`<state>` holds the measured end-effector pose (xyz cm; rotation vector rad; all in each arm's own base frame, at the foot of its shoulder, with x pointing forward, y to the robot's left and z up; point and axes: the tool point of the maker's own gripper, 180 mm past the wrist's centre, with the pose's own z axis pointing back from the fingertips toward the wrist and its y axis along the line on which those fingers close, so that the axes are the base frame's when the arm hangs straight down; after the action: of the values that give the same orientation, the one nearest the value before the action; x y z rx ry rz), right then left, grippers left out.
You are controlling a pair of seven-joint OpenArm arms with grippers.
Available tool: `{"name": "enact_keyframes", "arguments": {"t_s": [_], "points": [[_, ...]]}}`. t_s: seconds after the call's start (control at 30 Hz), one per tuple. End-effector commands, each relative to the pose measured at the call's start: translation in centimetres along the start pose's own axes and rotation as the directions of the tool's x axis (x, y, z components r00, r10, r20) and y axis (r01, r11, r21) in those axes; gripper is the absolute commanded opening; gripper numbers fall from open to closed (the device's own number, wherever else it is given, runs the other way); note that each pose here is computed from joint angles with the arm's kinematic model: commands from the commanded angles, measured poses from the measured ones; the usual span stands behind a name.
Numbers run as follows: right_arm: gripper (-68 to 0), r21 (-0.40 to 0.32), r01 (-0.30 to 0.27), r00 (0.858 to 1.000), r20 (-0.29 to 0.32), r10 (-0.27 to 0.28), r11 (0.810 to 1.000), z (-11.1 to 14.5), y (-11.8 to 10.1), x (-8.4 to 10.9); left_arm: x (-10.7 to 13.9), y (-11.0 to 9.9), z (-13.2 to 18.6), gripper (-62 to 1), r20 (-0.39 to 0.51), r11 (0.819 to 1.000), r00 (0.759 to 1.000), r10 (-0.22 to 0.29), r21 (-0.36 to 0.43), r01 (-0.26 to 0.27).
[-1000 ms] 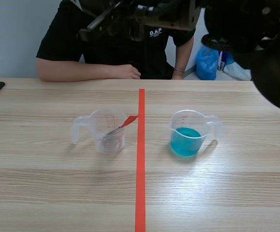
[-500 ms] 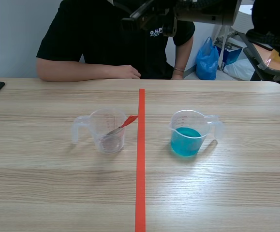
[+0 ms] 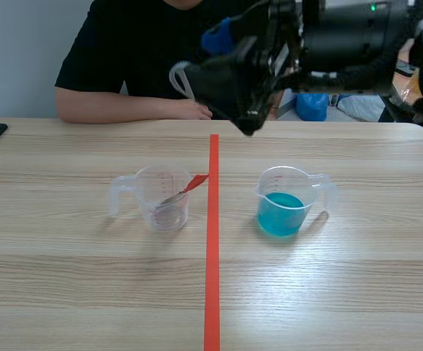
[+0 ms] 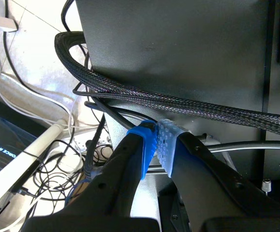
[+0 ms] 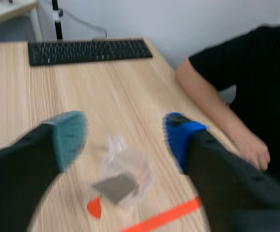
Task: Do the redox reaction experiment.
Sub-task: 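Lift the metal plate out of the left beaker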
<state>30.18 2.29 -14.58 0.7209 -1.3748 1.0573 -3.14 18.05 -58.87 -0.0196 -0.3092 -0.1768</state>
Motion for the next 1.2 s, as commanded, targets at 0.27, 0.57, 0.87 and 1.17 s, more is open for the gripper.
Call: {"name": "enact_keyframes", "arguments": {"t_s": [0.27,0.57,0.87,1.17], "points": [[0.4,-0.028,-0.039,0.998,-0.048,0.038,0.999,3.6,-1.2,-1.7,0.5,0.1,-0.1,-56.7,0.015,1.0,1.0,0.001,0.003,-0.001],[0.4,0.013,-0.163,0.972,-0.167,0.163,0.987,5.0,-0.6,-4.7,0.5,0.1,-0.1,-56.7,0.015,1.0,1.0,0.001,0.003,-0.001],[0.4,0.041,-0.213,0.964,-0.151,0.217,0.976,4.2,1.4,-8.0,0.6,0.2,-0.1,-56.7,0.018,1.0,1.0,0.001,0.003,-0.001],[0.4,0.027,-0.236,0.97,-0.045,0.237,0.971,2.8,1.7,-10.1,0.6,0.2,-0.1,-56.7,0.018,1.0,1.0,0.001,0.003,-0.001]]}}
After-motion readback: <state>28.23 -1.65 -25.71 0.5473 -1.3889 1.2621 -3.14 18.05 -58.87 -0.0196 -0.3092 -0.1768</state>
